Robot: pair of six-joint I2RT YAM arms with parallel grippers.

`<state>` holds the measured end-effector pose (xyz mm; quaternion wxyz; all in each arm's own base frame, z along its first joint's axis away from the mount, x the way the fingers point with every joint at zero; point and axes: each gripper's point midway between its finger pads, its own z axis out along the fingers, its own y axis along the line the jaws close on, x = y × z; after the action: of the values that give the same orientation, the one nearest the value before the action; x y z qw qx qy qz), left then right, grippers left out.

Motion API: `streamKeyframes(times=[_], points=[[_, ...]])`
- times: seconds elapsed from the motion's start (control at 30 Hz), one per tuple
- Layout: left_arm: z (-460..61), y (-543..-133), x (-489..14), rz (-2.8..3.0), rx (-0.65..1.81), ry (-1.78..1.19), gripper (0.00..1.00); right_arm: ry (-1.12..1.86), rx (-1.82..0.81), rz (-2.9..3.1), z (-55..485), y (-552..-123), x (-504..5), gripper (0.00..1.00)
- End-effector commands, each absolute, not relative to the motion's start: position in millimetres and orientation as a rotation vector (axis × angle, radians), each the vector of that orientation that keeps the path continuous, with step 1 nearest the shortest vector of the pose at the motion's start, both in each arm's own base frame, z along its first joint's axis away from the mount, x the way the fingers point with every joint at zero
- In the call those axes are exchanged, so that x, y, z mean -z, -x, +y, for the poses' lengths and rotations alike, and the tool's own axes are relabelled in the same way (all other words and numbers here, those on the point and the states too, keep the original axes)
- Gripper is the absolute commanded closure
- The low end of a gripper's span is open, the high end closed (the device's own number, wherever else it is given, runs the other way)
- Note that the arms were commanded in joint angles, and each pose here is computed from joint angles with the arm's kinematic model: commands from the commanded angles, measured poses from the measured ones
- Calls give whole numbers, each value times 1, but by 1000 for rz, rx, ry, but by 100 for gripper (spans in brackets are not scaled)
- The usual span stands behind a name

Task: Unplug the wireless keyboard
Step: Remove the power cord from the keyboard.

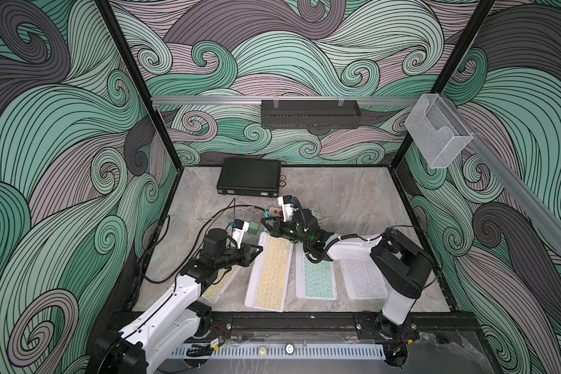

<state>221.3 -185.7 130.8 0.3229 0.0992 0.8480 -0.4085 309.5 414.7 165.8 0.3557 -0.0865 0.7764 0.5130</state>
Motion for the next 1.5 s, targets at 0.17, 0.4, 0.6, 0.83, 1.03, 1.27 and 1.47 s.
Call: streamKeyframes(times=[0.17,0.4,0.6,0.83,1.03,1.27,1.47], points=[[-180,-218,-128,2211,985,-328,100,239,-1322,1952,422,-317,-196,100],[-179,-221,-119,2226,959,-332,100,237,-1303,1954,430,-330,-200,100],[-174,-223,-117,2220,918,-326,100,174,-1295,1917,423,-347,-200,100],[-164,-229,-121,2250,817,-288,100,122,-1365,1889,420,-346,-201,100],[-146,-235,-114,2248,645,-267,100,47,-1372,1830,401,-341,-207,100],[-145,-233,-113,2213,666,-251,100,-51,-1412,1837,395,-341,-199,100],[-143,-234,-105,2240,653,-230,100,-166,-1377,1843,380,-345,-196,100]])
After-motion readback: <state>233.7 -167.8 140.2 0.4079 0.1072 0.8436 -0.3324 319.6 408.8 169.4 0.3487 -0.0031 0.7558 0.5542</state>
